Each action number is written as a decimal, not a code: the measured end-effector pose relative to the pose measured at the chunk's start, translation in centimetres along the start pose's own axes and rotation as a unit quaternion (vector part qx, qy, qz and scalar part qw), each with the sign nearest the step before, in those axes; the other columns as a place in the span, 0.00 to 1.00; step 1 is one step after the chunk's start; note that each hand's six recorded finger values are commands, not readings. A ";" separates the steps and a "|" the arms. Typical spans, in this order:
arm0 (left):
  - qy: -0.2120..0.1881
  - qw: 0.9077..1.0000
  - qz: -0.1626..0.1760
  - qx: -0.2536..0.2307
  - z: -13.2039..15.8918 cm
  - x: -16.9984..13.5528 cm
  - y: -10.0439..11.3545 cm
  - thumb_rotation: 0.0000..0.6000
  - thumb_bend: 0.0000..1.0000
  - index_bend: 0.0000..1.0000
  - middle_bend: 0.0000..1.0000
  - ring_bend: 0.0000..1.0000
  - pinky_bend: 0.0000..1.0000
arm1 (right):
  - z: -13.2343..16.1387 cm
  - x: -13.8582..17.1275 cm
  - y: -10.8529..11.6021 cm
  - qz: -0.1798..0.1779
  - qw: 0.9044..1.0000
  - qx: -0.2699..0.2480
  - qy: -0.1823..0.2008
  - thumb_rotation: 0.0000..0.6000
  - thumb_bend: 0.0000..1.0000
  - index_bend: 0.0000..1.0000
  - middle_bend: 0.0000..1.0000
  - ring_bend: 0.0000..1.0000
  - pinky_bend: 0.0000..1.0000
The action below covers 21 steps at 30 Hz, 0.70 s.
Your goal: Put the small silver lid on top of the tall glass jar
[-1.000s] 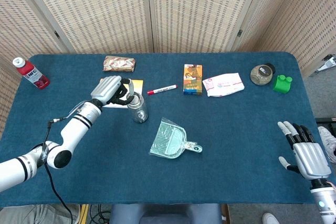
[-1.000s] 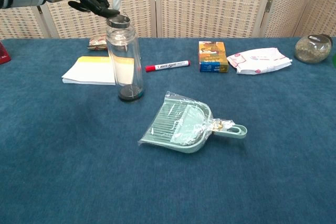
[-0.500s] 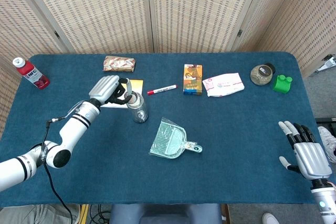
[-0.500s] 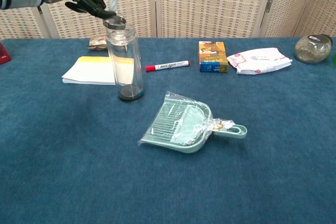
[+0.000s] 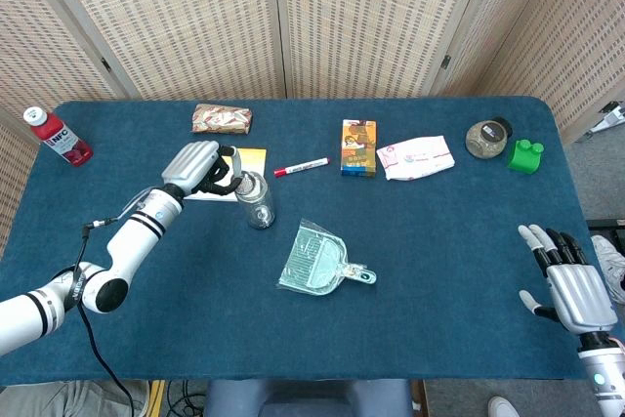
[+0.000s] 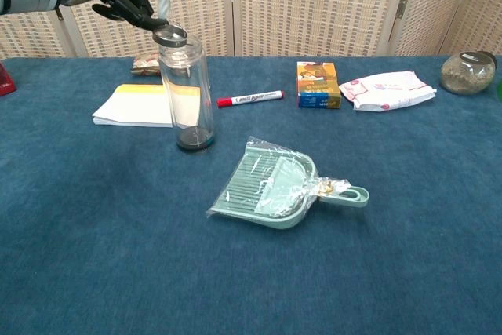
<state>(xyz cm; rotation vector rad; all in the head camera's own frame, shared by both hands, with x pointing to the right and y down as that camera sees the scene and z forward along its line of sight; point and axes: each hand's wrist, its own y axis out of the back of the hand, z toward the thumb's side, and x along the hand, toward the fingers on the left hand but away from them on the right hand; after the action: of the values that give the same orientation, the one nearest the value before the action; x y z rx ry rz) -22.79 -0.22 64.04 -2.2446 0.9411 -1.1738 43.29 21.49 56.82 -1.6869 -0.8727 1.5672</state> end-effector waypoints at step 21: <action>0.003 1.000 -0.002 0.005 -0.1 -0.2 0.0 1.00 0.34 0.39 0.93 0.90 1.00 | 0.0 0.1 0.1 -0.002 1.000 -0.001 -0.001 1.00 0.23 0.00 0.04 0.00 0.07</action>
<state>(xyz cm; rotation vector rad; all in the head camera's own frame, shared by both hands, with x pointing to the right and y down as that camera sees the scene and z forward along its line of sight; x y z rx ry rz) -22.95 -0.08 64.01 -2.2369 0.9328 -1.1847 43.32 21.49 56.68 -1.6841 -0.8789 1.5659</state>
